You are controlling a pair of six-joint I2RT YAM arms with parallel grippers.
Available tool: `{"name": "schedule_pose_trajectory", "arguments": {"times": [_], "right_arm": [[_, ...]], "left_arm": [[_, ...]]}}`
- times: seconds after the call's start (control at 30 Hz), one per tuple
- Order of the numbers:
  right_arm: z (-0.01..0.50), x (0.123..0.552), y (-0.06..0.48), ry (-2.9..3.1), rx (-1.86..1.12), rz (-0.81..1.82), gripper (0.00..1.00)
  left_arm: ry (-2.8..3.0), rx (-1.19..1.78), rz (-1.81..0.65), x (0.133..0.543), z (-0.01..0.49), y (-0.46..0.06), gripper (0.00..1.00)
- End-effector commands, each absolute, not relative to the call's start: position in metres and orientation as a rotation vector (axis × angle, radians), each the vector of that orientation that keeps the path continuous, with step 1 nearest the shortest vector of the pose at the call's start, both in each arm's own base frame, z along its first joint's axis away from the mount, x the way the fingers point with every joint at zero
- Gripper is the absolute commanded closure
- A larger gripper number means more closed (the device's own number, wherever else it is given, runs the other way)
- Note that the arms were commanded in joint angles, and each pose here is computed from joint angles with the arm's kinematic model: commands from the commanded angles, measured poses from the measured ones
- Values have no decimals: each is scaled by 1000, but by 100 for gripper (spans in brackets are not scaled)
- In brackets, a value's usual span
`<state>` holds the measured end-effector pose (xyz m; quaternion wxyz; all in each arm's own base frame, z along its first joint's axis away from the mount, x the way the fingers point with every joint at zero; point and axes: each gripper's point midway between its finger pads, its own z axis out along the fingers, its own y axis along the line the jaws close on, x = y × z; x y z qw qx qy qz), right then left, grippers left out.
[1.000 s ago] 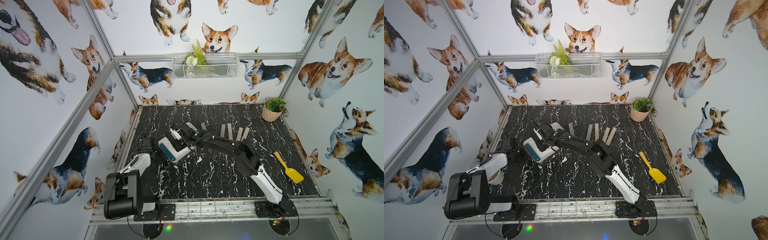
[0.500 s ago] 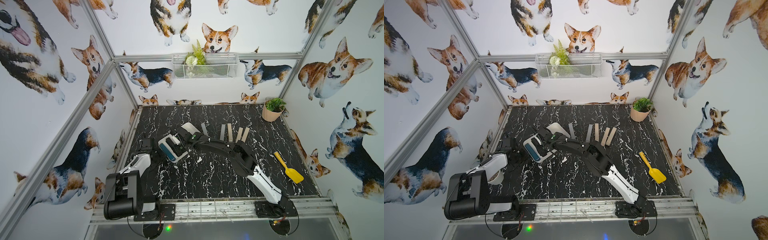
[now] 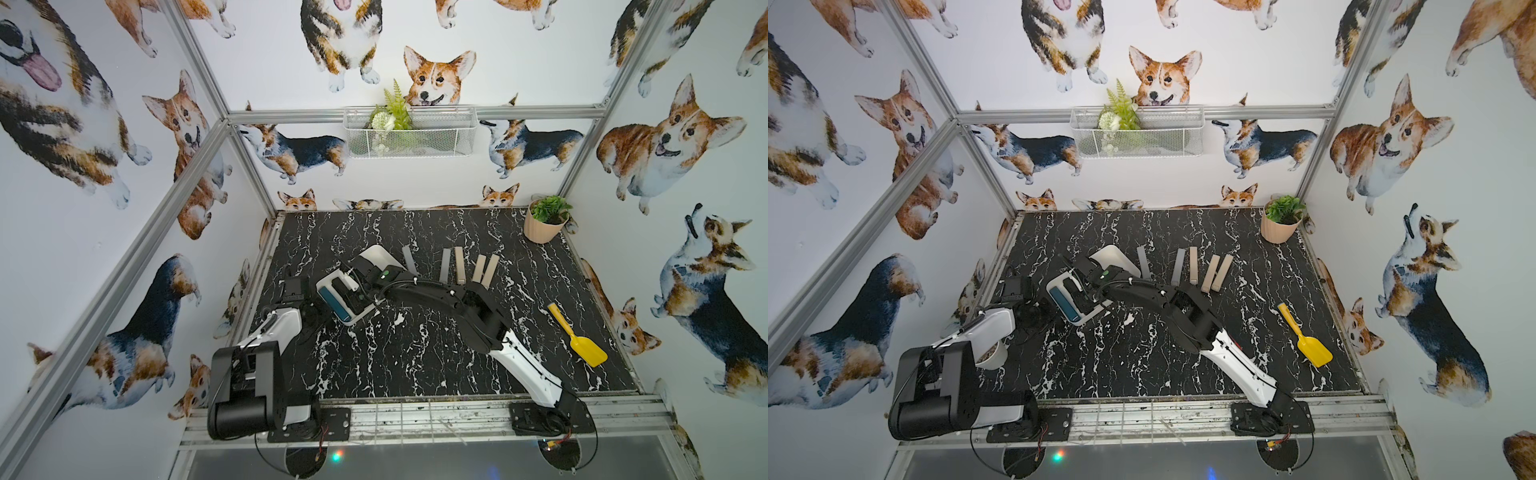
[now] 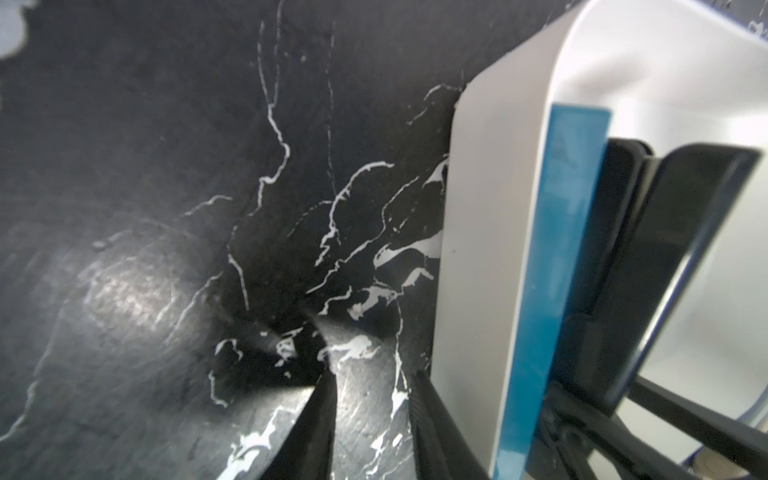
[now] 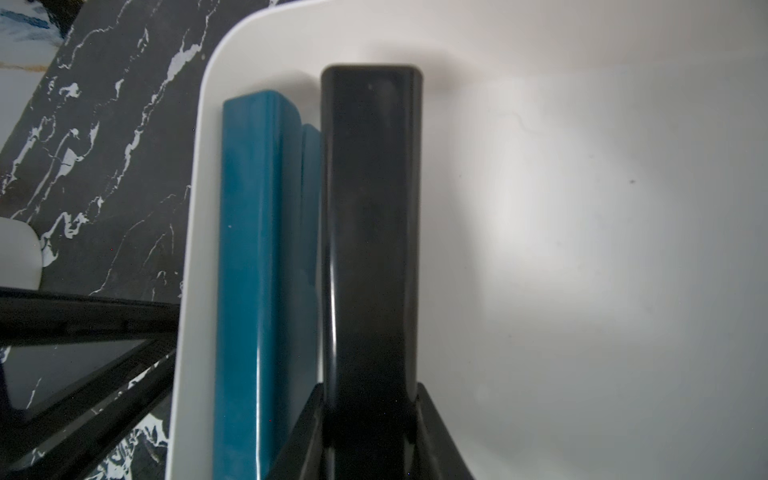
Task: Put the pruning pliers into the storage box
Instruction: Place the pruning pliers in the storage box.
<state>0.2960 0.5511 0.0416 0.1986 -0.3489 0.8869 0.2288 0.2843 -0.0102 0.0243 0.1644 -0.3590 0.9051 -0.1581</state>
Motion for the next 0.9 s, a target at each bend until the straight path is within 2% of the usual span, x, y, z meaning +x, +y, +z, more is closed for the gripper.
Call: {"name": "schedule_pose_trajectory", "arguments": {"times": [0.0, 0.2, 0.33, 0.53, 0.87], "right_arm": [[40, 296, 553, 2487, -976, 636, 100], [39, 295, 555, 2491, -972, 648, 99], [41, 297, 557, 2486, -974, 648, 82], [43, 298, 558, 2475, -980, 641, 66], [45, 298, 560, 2467, -983, 652, 60]], "left_arm": [[2563, -1023, -474, 289, 25, -12, 66], [2556, -1020, -471, 288, 27, -11, 66], [2558, -1021, -474, 288, 26, -12, 66], [2558, -1018, -472, 288, 26, -11, 66], [2558, -1020, -469, 288, 27, -11, 66]]}}
